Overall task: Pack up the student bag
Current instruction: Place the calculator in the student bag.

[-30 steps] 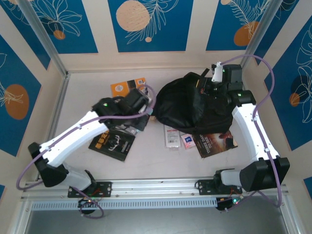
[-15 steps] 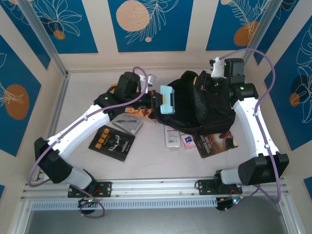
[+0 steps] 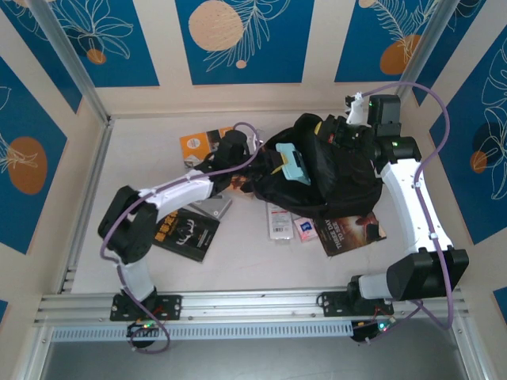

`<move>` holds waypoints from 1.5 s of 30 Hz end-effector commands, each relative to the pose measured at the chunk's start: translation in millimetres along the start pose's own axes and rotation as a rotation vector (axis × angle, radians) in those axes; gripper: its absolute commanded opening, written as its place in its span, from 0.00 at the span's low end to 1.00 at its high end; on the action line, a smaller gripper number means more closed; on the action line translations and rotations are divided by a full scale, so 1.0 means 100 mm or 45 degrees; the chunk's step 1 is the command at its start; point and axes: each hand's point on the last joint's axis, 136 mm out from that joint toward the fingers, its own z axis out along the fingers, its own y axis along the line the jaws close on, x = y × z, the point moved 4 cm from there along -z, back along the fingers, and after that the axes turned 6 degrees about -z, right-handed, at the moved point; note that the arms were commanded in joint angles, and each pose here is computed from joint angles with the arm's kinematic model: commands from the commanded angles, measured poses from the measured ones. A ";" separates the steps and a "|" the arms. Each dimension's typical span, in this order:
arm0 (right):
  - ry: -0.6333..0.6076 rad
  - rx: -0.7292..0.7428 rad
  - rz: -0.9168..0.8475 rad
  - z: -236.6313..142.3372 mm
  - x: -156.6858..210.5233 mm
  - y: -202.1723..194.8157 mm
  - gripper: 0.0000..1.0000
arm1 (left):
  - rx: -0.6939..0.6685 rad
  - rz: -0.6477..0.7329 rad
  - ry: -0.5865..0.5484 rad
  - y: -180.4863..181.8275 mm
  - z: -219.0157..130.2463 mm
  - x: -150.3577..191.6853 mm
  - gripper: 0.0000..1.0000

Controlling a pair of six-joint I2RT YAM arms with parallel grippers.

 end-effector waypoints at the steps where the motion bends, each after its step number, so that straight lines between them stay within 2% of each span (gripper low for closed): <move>1: -0.071 -0.135 -0.029 -0.09 -0.11 0.21 0.00 | 0.295 -0.005 -0.041 -0.39 0.07 -0.14 0.00; 5: -0.064 -0.164 0.000 -0.06 -0.08 0.20 0.00 | 0.373 -0.035 0.008 -0.39 0.33 -0.09 0.00; 15: -0.076 -0.221 0.065 0.00 -0.07 0.18 0.00 | 0.333 -0.109 0.093 -0.09 0.97 0.07 0.00; 21: -0.075 -0.205 0.064 0.07 -0.06 0.16 0.00 | 0.271 -0.147 0.184 0.04 1.40 0.33 0.00; 25: -0.050 -0.210 0.055 0.15 -0.02 0.17 0.00 | 0.197 -0.113 0.322 0.04 1.69 0.54 0.17; 28: -0.041 -0.204 0.057 0.19 0.01 0.15 0.00 | 0.145 -0.104 0.416 0.07 1.84 0.62 0.41; 31: -0.050 -0.174 0.045 0.18 0.02 0.12 0.00 | 0.117 -0.091 0.405 0.08 1.79 0.59 0.57; 34: -0.072 -0.111 0.030 0.13 0.02 0.06 0.00 | 0.052 -0.013 0.361 0.01 1.59 0.52 0.67; 45: -0.159 0.093 0.029 0.05 0.02 -0.19 0.00 | -0.286 0.321 0.362 -0.26 0.55 0.41 0.70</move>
